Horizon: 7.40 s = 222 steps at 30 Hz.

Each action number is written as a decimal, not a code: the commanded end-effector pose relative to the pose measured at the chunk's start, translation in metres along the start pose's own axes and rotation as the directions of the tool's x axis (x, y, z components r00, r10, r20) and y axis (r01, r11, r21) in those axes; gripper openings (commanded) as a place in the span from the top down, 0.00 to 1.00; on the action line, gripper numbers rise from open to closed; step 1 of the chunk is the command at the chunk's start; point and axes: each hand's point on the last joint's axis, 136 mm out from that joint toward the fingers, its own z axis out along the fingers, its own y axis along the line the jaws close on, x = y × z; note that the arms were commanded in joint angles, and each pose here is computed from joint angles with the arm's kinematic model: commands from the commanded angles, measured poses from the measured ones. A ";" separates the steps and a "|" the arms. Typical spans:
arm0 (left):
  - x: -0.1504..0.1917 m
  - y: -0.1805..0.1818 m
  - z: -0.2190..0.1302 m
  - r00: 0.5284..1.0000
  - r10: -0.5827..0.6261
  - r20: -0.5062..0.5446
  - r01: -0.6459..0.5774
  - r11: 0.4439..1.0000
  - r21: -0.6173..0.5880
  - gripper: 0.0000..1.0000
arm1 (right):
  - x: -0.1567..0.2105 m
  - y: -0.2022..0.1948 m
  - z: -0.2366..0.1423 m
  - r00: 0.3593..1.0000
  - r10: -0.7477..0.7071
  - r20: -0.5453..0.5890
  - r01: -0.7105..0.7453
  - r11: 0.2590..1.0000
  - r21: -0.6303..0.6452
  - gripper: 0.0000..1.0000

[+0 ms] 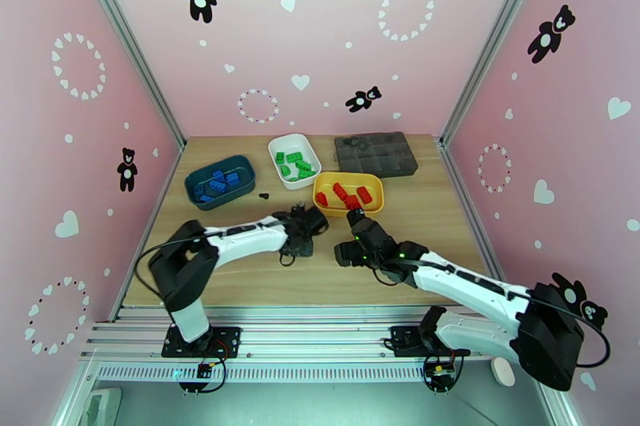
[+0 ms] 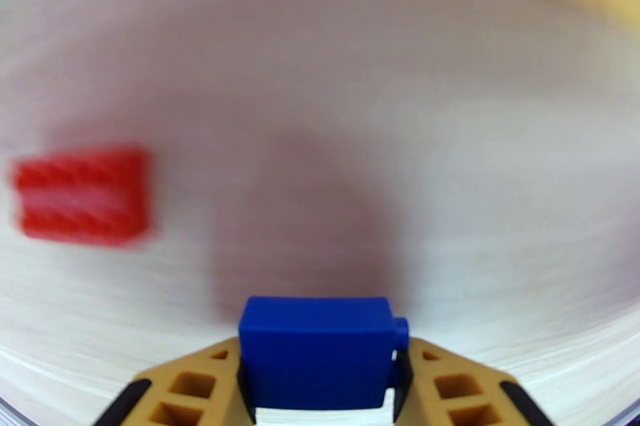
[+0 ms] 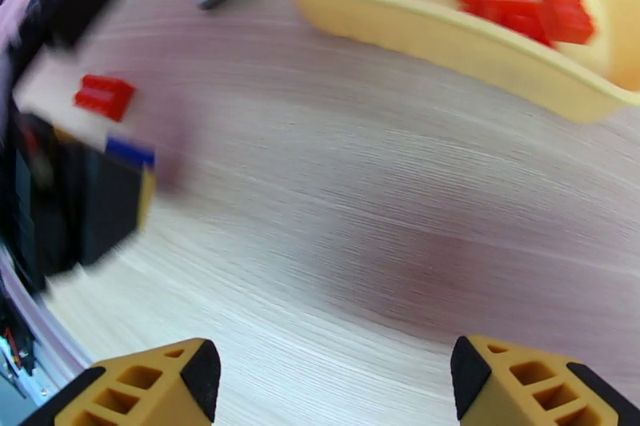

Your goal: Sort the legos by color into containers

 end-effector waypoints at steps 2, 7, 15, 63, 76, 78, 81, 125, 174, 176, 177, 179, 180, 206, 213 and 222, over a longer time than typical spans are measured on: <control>-0.047 0.044 -0.033 0.991 -0.076 0.108 0.076 0.997 0.008 0.59 | -0.033 0.066 0.010 0.998 -0.052 0.041 0.057 0.986 -0.157 0.21; -0.096 0.104 -0.051 0.954 -0.240 0.177 0.235 0.971 0.050 0.59 | -0.062 0.133 0.033 0.986 -0.164 0.041 0.169 0.961 -0.220 0.24; -0.162 0.208 -0.056 0.838 -0.474 0.268 0.477 0.877 0.059 0.59 | -0.097 0.179 0.071 0.974 -0.226 0.018 0.223 0.941 -0.254 0.27; -0.023 0.205 -0.036 0.689 -0.714 0.122 0.650 0.684 0.330 0.06 | -0.060 0.145 0.187 0.826 -0.518 -0.221 0.537 0.843 0.031 0.21; -0.019 0.204 -0.029 0.698 -0.710 0.098 0.651 0.685 0.327 0.06 | -0.080 0.151 0.207 0.860 -0.462 -0.215 0.471 0.882 -0.011 0.34; -0.020 0.204 -0.029 0.699 -0.709 0.096 0.650 0.685 0.330 0.06 | -0.080 0.152 0.207 0.865 -0.454 -0.215 0.461 0.887 -0.023 0.40; -0.022 0.201 -0.030 0.711 -0.697 0.091 0.637 0.693 0.337 0.05 | -0.079 0.155 0.206 0.868 -0.448 -0.215 0.450 0.892 -0.043 0.50; -0.099 -0.062 -0.049 0.946 -0.318 0.058 0.226 0.778 0.586 0.02 | -0.140 -0.076 0.023 0.998 -0.068 -0.001 0.066 0.970 0.233 0.63; -0.168 0.186 -0.232 0.446 -0.014 0.895 0.247 0.963 -0.108 0.02 | -0.188 -0.182 -0.177 0.779 -0.190 0.597 -0.342 0.670 0.659 0.01; -0.162 0.220 -0.191 0.506 -0.047 0.861 0.333 0.931 -0.146 0.02 | -0.180 -0.208 -0.168 0.805 -0.167 0.569 -0.355 0.633 0.688 0.01; -0.158 0.236 -0.175 0.521 -0.063 0.851 0.373 0.914 -0.161 0.02 | -0.172 -0.222 -0.163 0.813 -0.142 0.564 -0.372 0.619 0.692 0.01; -0.143 0.269 -0.133 0.577 -0.082 0.812 0.436 0.872 -0.221 0.02 | -0.147 -0.251 -0.144 0.821 -0.105 0.561 -0.389 0.617 0.684 0.01; -0.136 0.282 -0.116 0.603 -0.090 0.793 0.454 0.856 -0.248 0.02 | -0.135 -0.262 -0.136 0.818 -0.089 0.568 -0.400 0.622 0.673 0.01; -0.132 0.278 -0.042 0.537 -0.024 0.843 0.297 0.941 -0.163 0.04 | -0.087 -0.276 -0.040 0.816 -0.116 0.566 -0.298 0.755 0.584 0.01; -0.130 0.262 -0.032 0.520 0.032 0.854 0.231 0.957 -0.176 0.02 | -0.086 -0.251 -0.023 0.797 -0.236 0.556 -0.171 0.794 0.583 0.01; -0.136 0.267 -0.028 0.542 0.007 0.840 0.242 0.956 -0.164 0.02 | -0.093 -0.268 -0.013 0.850 -0.153 0.505 -0.205 0.786 0.583 0.01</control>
